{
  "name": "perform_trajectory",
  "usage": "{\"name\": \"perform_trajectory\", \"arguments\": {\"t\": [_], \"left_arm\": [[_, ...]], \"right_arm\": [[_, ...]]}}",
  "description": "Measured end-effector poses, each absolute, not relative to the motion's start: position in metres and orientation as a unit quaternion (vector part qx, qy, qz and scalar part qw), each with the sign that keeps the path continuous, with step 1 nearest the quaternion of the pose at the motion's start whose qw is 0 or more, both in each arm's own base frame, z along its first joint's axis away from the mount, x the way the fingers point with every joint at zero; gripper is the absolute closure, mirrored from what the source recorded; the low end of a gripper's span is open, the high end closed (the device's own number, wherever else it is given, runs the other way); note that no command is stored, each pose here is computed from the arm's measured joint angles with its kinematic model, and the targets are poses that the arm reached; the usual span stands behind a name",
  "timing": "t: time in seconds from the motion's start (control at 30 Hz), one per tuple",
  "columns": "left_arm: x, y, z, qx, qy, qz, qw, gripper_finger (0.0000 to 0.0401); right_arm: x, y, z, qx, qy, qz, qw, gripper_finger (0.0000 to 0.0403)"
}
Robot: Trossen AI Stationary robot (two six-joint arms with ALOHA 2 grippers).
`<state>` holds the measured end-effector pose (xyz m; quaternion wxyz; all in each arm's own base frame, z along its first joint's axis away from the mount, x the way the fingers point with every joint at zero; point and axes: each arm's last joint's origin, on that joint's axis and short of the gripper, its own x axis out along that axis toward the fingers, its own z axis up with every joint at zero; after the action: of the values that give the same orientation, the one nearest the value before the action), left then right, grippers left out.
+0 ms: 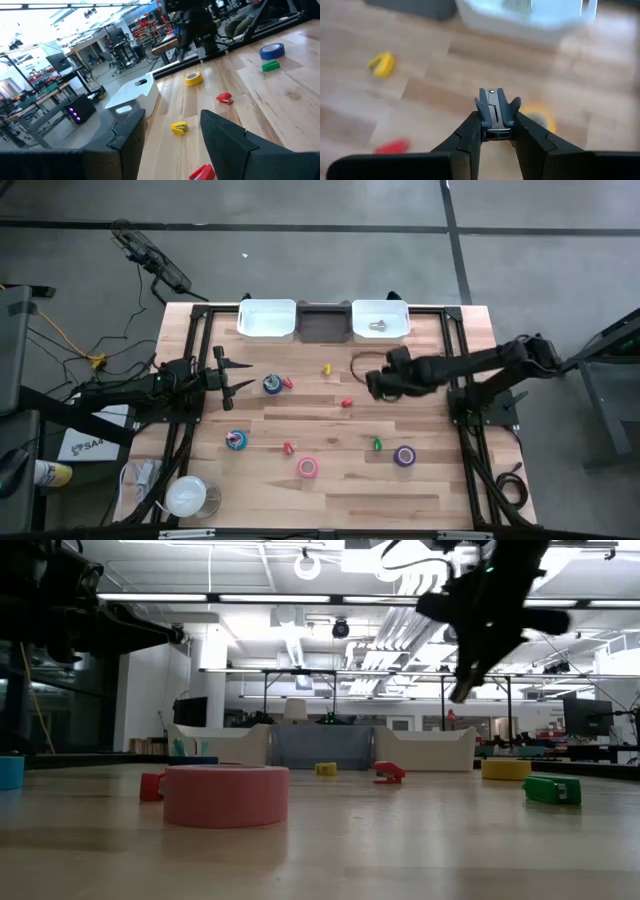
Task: Pick and place Stapler, Stapler remover, tape
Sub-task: Put the black staple remover into the right white bin
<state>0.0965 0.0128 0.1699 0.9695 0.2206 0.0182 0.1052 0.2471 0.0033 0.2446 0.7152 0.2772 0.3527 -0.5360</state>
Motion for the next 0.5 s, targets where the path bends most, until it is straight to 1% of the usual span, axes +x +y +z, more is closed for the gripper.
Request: {"name": "perform_trajectory", "arguments": {"t": [0.2,0.33,0.5], "left_arm": [[0.096,0.013,0.170,0.221,0.018,0.105,0.969,0.0215],[0.097,0.013,0.170,0.221,0.018,0.105,0.969,0.0215],[0.096,0.013,0.170,0.221,0.018,0.105,0.969,0.0215]], "right_arm": [[0.257,-0.043,0.249,0.183,0.374,-0.517,0.748,0.0319],[0.260,-0.073,0.252,0.113,0.404,-0.488,0.766,0.0319],[0.258,-0.105,0.255,0.030,0.439,-0.452,0.776,0.0319]]}}
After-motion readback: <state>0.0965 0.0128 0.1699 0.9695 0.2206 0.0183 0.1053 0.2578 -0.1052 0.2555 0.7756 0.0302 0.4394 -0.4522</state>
